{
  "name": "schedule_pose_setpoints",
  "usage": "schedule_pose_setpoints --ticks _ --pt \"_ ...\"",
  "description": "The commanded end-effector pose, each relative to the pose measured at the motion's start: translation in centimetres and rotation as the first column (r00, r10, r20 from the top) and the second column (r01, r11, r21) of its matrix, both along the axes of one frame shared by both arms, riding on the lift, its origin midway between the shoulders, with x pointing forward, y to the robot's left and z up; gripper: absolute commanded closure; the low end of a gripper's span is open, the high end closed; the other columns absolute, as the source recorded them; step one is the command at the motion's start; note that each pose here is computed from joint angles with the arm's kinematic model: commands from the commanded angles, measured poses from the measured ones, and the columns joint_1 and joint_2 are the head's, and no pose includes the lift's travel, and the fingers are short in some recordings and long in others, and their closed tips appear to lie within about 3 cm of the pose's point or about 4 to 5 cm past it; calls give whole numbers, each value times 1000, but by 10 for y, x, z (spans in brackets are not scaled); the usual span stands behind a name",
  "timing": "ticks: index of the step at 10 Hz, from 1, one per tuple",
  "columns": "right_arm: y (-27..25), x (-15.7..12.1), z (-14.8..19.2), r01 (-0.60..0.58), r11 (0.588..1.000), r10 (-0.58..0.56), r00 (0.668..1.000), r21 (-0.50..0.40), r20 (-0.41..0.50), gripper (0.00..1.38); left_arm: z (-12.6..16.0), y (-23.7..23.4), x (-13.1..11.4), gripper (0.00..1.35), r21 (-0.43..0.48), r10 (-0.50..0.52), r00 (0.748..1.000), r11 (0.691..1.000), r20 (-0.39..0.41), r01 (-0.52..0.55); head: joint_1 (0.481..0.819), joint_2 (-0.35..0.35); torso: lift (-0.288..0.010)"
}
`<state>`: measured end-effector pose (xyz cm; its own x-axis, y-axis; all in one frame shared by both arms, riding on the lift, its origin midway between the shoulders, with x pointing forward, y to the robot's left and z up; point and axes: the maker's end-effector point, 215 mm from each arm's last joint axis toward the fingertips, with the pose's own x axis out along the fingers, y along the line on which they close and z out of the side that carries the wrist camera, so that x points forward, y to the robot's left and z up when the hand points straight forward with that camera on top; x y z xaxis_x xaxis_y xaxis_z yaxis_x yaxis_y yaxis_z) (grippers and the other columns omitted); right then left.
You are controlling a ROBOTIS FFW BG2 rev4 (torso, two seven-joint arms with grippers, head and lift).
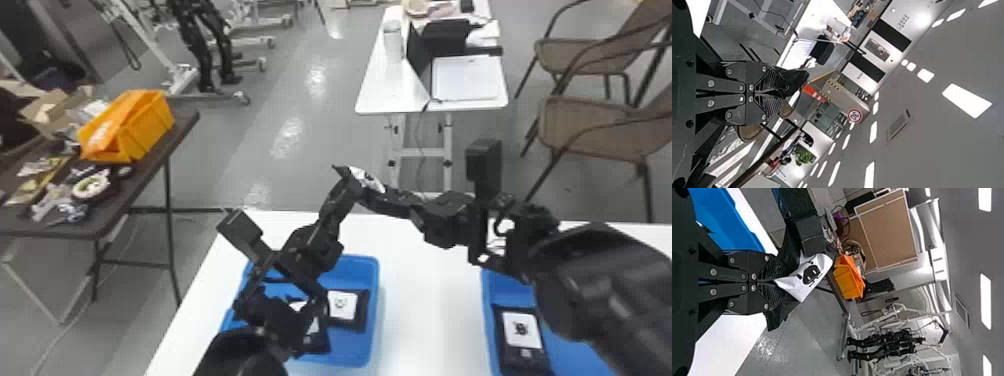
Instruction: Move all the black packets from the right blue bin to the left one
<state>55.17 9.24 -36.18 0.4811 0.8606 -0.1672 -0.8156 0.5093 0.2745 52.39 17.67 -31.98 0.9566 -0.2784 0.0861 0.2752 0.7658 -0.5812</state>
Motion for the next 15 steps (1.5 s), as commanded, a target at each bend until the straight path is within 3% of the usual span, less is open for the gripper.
schedule_pose_setpoints --ticks 1,2,3,5,7,9,10,12,14,15 --pt "-3 5 4 16 1000 -16 1000 23 10 748 1 9 -1 1223 7 25 1000 1000 14 -25 695 268 0" --pt "-12 10 5 38 999 -38 999 34 20 219 1 21 -1 1223 21 51 998 998 23 -51 695 272 0" --pt "-22 14 6 62 997 -63 998 38 30 7 0 38 -4 1223 43 91 995 995 33 -93 695 273 0" --pt "-49 20 3 129 991 -131 991 45 36 231 -13 95 -18 1223 187 196 980 962 42 -201 695 285 0" --pt "-93 22 -1 238 971 -239 971 26 15 297 -36 153 -48 1185 415 285 957 865 53 -281 695 308 0" --pt "-137 9 -22 322 947 -322 946 -7 -26 302 -52 155 -63 317 494 288 957 826 41 -270 695 329 0" --pt "-166 -3 -38 375 927 -375 925 -15 -61 303 -50 146 -62 53 512 254 966 823 54 -245 695 316 0" --pt "-214 -21 -47 453 891 -455 888 -36 -64 303 -46 113 -51 167 510 113 992 851 52 -123 695 265 0" --pt "-244 -50 -58 513 851 -518 855 -113 -25 303 -18 95 -41 167 514 75 988 847 133 -133 695 178 0" --pt "-259 -71 -74 571 803 -584 811 -170 -36 303 -11 98 -41 165 524 79 985 839 153 -148 695 147 0"
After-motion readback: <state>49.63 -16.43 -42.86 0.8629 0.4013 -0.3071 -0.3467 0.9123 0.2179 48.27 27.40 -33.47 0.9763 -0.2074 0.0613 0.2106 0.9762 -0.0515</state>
